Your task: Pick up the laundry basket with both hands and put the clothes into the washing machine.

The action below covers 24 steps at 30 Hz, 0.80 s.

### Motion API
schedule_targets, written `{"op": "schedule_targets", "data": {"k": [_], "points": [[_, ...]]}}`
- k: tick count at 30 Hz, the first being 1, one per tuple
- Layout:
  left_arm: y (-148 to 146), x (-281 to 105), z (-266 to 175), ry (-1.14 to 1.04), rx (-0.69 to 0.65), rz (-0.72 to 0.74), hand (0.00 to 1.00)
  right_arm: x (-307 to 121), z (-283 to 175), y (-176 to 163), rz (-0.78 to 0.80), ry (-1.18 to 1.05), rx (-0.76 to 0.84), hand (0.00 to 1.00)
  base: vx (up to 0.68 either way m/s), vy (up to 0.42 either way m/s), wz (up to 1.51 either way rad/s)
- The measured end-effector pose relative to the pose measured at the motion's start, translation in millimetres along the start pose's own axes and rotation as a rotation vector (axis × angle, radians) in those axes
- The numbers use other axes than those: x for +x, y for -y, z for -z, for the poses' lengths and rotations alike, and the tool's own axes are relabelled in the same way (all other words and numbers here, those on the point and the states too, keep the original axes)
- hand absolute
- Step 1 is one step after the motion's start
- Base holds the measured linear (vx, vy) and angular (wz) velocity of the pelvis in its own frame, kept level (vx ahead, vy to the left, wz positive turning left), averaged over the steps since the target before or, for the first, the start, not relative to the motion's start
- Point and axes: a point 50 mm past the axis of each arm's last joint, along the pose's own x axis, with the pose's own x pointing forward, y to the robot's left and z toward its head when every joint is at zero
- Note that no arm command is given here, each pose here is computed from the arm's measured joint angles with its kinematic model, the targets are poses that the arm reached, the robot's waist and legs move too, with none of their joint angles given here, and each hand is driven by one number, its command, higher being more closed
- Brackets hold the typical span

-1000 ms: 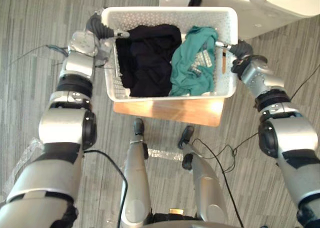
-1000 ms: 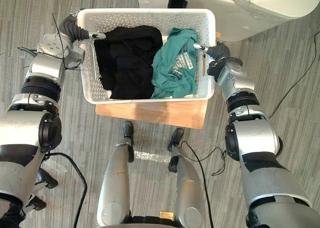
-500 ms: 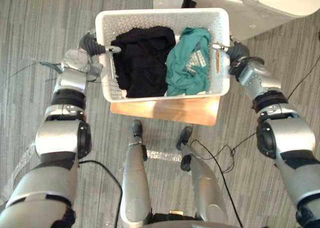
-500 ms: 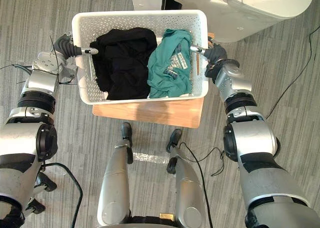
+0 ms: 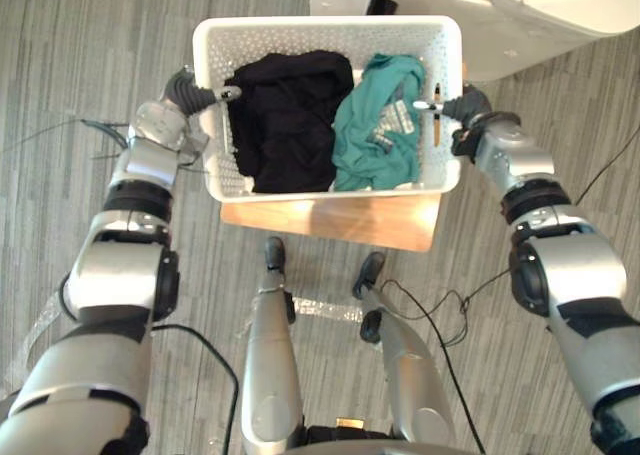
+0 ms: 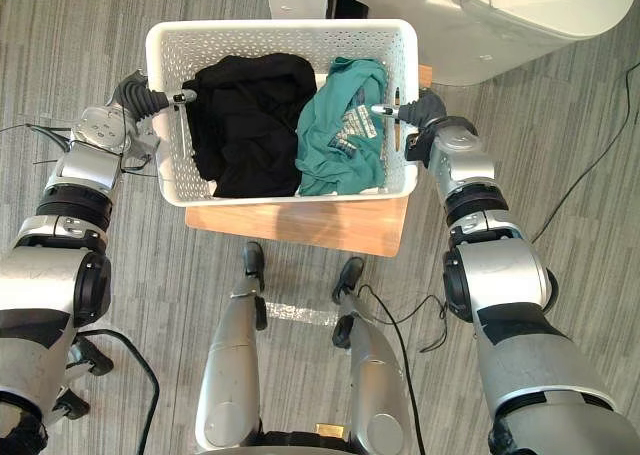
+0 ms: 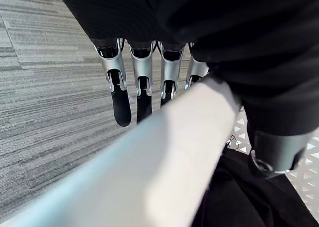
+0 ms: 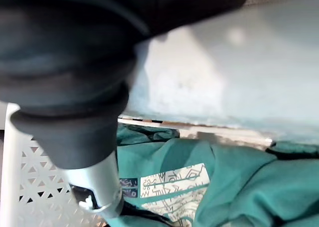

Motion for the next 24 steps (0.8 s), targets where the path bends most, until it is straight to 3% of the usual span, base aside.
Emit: {"op": "schedule_targets", "data": {"k": [4, 6, 11, 14, 16, 19, 20, 24], "points": [[6, -1, -9, 0.036, 0.100, -0.061, 1.00, -1, -8, 4, 0.070, 0.033, -0.111, 1.00, 0.04, -0.026, 0.09], [15, -7, -18, 0.090, 0.232, -0.078, 1.00, -7, -6, 13, 0.124, 0.064, -0.152, 1.00, 0.06, -0.008, 0.03], [37, -37, -25, 0.240, 0.373, -0.114, 1.00, -27, 7, 39, 0.256, 0.120, -0.197, 1.00, 0.08, 0.014, 0.06], [50, -49, -20, 0.256, 0.268, -0.129, 1.00, -39, 10, 47, 0.297, 0.157, -0.183, 1.00, 0.05, 0.007, -0.05], [55, -57, -14, 0.237, 0.061, -0.158, 1.00, -49, 7, 47, 0.318, 0.211, -0.180, 1.00, 0.03, -0.011, -0.15], [64, -69, -9, 0.238, -0.118, -0.155, 1.00, -63, 13, 45, 0.326, 0.259, -0.138, 1.00, 0.02, -0.027, -0.10], [70, -80, -2, 0.238, -0.227, -0.152, 1.00, -74, 23, 42, 0.328, 0.274, -0.116, 1.00, 0.01, -0.026, -0.04], [90, -100, 28, 0.171, -0.409, -0.093, 1.00, -95, 60, 35, 0.302, 0.214, -0.086, 1.00, 0.01, -0.007, -0.01]]}}
